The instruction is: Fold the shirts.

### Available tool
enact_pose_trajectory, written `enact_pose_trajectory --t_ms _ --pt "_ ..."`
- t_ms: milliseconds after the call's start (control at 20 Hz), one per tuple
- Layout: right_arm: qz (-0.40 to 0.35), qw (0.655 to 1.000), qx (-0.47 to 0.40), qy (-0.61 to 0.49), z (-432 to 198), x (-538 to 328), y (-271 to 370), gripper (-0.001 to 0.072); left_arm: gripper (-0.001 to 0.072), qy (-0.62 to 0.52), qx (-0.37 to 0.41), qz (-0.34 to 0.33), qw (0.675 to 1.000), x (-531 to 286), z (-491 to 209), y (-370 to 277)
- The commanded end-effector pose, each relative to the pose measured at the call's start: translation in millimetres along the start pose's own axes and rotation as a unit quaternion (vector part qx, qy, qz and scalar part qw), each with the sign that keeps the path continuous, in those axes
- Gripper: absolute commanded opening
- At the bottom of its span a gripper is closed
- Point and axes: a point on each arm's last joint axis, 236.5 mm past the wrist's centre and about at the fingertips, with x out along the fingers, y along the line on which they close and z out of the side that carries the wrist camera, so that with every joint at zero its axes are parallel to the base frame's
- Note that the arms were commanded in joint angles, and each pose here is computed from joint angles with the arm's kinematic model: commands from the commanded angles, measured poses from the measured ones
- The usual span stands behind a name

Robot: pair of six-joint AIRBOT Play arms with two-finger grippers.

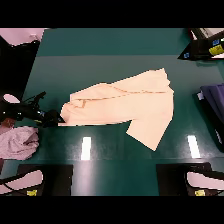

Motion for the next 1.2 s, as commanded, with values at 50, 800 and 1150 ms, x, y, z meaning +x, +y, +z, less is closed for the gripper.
enact_pose_trajectory --t_ms 50,800,1150 --pt "0.004 1.0 -0.002 0.015 -7.1 0.0 3.8 0.0382 0.0342 -0.021 -0.01 -0.003 1.0 7.2 7.0 2.6" --pt "-0.012 0.966 0.204 0.159 -181.1 82.1 -92.3 0.0383 0.0026 -0.128 0.088 -0.004 0.988 -72.6 20.8 -53.4" --pt "0.065 0.922 0.341 0.17 -264.5 150.2 -97.8 0.0387 0.0027 -0.145 0.071 -0.007 0.987 -74.7 28.3 -54.4"
